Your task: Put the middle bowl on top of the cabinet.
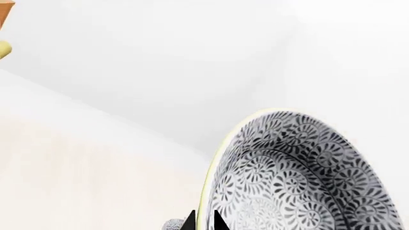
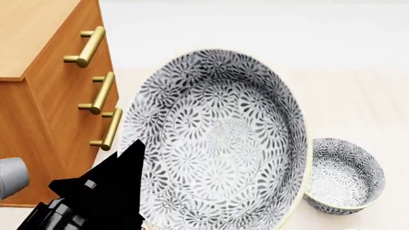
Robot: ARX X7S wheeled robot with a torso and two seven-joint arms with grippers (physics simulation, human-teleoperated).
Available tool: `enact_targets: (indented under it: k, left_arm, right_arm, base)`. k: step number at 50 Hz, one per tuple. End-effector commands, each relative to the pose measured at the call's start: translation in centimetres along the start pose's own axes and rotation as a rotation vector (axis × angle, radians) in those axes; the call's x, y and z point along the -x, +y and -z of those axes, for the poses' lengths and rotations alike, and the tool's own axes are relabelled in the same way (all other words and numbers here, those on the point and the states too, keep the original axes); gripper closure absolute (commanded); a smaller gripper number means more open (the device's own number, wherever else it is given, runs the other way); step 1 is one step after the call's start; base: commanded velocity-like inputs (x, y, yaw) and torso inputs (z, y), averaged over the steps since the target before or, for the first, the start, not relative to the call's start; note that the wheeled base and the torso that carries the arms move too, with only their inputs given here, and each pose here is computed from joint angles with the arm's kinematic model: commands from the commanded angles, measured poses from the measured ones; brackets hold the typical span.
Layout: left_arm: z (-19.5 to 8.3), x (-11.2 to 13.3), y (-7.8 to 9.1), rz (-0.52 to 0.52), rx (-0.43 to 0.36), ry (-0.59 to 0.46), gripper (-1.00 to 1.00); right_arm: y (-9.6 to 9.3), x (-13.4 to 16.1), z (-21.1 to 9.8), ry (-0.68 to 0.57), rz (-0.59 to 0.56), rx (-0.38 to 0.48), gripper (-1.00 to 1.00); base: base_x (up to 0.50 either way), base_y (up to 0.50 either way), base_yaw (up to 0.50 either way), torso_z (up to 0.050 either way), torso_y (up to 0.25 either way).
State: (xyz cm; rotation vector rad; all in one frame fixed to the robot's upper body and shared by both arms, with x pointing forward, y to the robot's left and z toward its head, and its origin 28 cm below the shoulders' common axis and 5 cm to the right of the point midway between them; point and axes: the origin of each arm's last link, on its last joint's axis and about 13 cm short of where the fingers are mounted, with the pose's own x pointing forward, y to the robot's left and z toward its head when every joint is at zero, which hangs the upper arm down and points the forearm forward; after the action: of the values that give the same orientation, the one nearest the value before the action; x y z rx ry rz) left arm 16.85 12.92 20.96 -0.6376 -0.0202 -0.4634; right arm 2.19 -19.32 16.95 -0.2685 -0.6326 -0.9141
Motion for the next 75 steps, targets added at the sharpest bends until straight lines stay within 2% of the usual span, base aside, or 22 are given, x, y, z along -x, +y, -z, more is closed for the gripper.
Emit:
enact_targets:
  k: [1, 8, 10, 14, 15, 18, 21, 24, 26, 32, 37, 42, 50, 53, 63, 66, 69, 75]
  left_arm:
    - [-3.6, 0.5, -1.2, 0.071, -0.033, -0.088, 1.00]
    - [-6.3, 0.2, -1.7, 0.053, -0.062, -0.110, 1.00]
    - [-7.3, 0.1, -2.1, 0.054, -0.094, -0.124, 1.00]
    - [-8.7, 0.2, -2.9, 0.062, -0.097, -0.120, 1.00]
    - [-9.3, 0.1, -3.2, 0.026, -0.110, -0.108, 1.00]
    - [-10.5, -0.2, -3.6, 0.006, -0.082, -0.078, 1.00]
    - [-11.7, -0.7, -4.1, -0.100, -0.096, -0.052, 1.00]
    - [-12.7, -1.4, -4.4, -0.157, -0.086, -0.042, 1.00]
    - [-13.3, -1.9, -4.6, -0.211, -0.113, -0.044, 1.00]
    - [-15.4, -3.6, -4.8, -0.347, -0.052, -0.027, 1.00]
    - [-18.1, -5.4, -5.1, -0.509, 0.012, 0.007, 1.00]
    - [-19.5, -6.6, -5.7, -0.596, 0.058, 0.024, 1.00]
    - [-21.7, -7.3, -8.0, -0.625, 0.048, -0.011, 1.00]
    - [-22.9, -8.1, -8.3, -0.689, 0.072, -0.037, 1.00]
    - [-24.6, -11.9, -6.5, -0.910, 0.125, -0.042, 1.00]
    - [-24.7, -13.0, -6.0, -0.934, 0.067, -0.101, 1.00]
    - [-25.0, -14.2, -5.2, -0.991, 0.063, -0.097, 1.00]
    - [-25.5, -15.0, -4.6, -1.059, 0.053, -0.118, 1.00]
  right_arm:
    - [0.2, 0.0, -0.1, -0.001, -0.003, 0.000, -1.00]
    - [0.4, 0.1, -0.3, -0.003, 0.002, -0.002, -1.00]
    - [0.5, 0.1, -0.3, -0.003, 0.001, -0.001, -1.00]
    - [0.9, 0.3, -0.5, -0.002, 0.000, -0.001, -1.00]
    - [1.0, 0.3, -0.6, -0.003, -0.002, -0.001, -1.00]
    - [1.0, 0.3, -0.7, -0.004, -0.001, -0.001, -1.00]
    - [1.2, 0.3, -0.7, -0.004, 0.001, -0.001, -1.00]
    - [1.3, 0.4, -0.8, -0.003, -0.001, -0.003, -1.00]
    - [1.3, 0.4, -0.8, -0.004, -0.001, -0.003, -1.00]
    - [1.6, 0.6, -0.7, -0.001, -0.007, -0.004, -1.00]
    - [1.8, 0.8, -0.7, -0.003, -0.010, -0.006, -1.00]
    - [2.0, 0.9, -0.7, -0.001, -0.010, -0.006, -1.00]
    - [2.1, 1.0, -0.6, 0.004, -0.024, -0.005, -1.00]
    - [2.0, 0.9, -0.6, 0.004, -0.022, -0.007, -1.00]
    - [1.9, 0.8, -0.6, 0.006, -0.021, -0.009, -1.00]
    - [1.8, 0.8, -0.6, 0.005, -0.018, -0.008, -1.00]
    - [1.7, 0.7, -0.6, 0.006, -0.012, -0.009, -1.00]
    - [1.8, 0.8, -0.6, 0.008, -0.014, -0.008, -1.00]
  base:
    - [0.00, 0.00, 0.00, 0.033, 0.246]
    - [0.00, 0.00, 0.00, 0.008, 0.071]
    - [0.00, 0.00, 0.00, 0.000, 0.000]
    - [0.00, 0.00, 0.00, 0.000, 0.000]
    - [0.00, 0.00, 0.00, 0.000, 0.000]
    - [0.00, 0.00, 0.00, 0.000, 0.000]
    - [0.00, 0.00, 0.00, 0.000, 0.000]
    - [0.00, 0.00, 0.00, 0.000, 0.000]
    - [0.00, 0.00, 0.00, 0.000, 0.000]
    - [0.00, 0.00, 0.00, 0.000, 0.000]
    - [0.00, 0.00, 0.00, 0.000, 0.000]
    - [0.00, 0.00, 0.00, 0.000, 0.000]
    - [0.00, 0.00, 0.00, 0.000, 0.000]
    - [0.00, 0.00, 0.00, 0.000, 0.000]
    - [0.00, 0.00, 0.00, 0.000, 0.000]
    - [0.00, 0.00, 0.00, 0.000, 0.000]
    - [0.00, 0.00, 0.00, 0.000, 0.000]
    - [0.00, 0.00, 0.00, 0.000, 0.000]
